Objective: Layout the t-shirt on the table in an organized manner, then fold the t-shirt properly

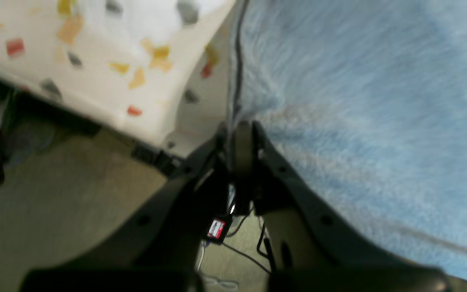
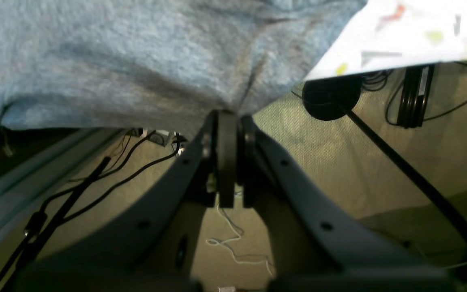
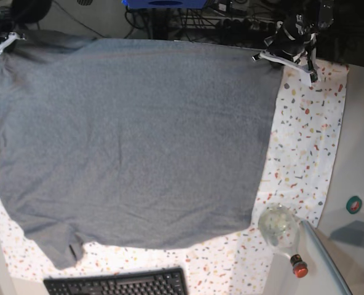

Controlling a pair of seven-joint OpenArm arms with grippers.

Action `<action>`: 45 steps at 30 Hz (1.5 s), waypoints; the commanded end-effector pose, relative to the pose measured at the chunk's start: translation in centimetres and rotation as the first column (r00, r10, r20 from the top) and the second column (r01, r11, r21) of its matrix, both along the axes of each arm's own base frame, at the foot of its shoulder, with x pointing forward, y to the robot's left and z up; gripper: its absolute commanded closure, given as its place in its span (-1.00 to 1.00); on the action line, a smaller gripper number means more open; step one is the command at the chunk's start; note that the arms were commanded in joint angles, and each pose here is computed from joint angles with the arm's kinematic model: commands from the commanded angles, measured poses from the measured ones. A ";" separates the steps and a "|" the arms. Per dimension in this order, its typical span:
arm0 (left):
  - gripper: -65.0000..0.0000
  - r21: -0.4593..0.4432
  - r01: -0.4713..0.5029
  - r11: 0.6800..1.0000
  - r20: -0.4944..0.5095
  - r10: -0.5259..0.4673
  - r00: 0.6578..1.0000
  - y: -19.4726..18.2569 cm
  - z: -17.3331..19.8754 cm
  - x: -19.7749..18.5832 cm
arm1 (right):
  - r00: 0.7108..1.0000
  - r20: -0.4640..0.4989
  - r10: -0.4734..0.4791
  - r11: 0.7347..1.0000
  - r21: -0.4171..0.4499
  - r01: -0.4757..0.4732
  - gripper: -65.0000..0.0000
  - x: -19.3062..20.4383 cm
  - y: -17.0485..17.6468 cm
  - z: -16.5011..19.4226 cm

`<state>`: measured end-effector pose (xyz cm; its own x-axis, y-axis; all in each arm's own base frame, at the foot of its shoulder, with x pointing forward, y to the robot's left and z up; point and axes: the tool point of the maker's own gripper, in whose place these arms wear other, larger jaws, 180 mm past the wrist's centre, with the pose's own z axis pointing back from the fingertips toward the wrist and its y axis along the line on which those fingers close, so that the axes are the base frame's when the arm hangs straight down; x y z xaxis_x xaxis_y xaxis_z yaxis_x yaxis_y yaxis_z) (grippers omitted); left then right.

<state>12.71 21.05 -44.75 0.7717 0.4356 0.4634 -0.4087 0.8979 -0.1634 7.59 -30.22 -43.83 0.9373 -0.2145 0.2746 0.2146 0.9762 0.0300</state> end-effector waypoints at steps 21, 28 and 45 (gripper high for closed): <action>1.00 -0.007 0.023 1.000 0.119 -0.023 0.993 -0.9 3.4 2.7 | 0.996 0.027 0.080 0.995 -0.069 -0.078 1.00 3.4 -1.2 2.3; 1.00 -0.081 0.044 0.996 0.118 -0.034 0.992 -2.6 4.0 6.2 | 0.979 0.114 0.171 0.982 -0.105 -0.159 1.00 9.1 -1.0 4.2; 1.00 -0.128 -0.006 0.992 0.134 0.023 0.991 -2.5 2.6 12.6 | 0.977 0.178 0.119 0.993 0.003 -0.122 1.00 18.4 -2.7 3.1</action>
<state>24.18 18.30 -43.23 0.7219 0.5137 0.4637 -0.4055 0.8570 -0.3180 24.84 -32.15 -42.02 0.9114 -0.1185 0.3940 0.0899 0.9918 0.0903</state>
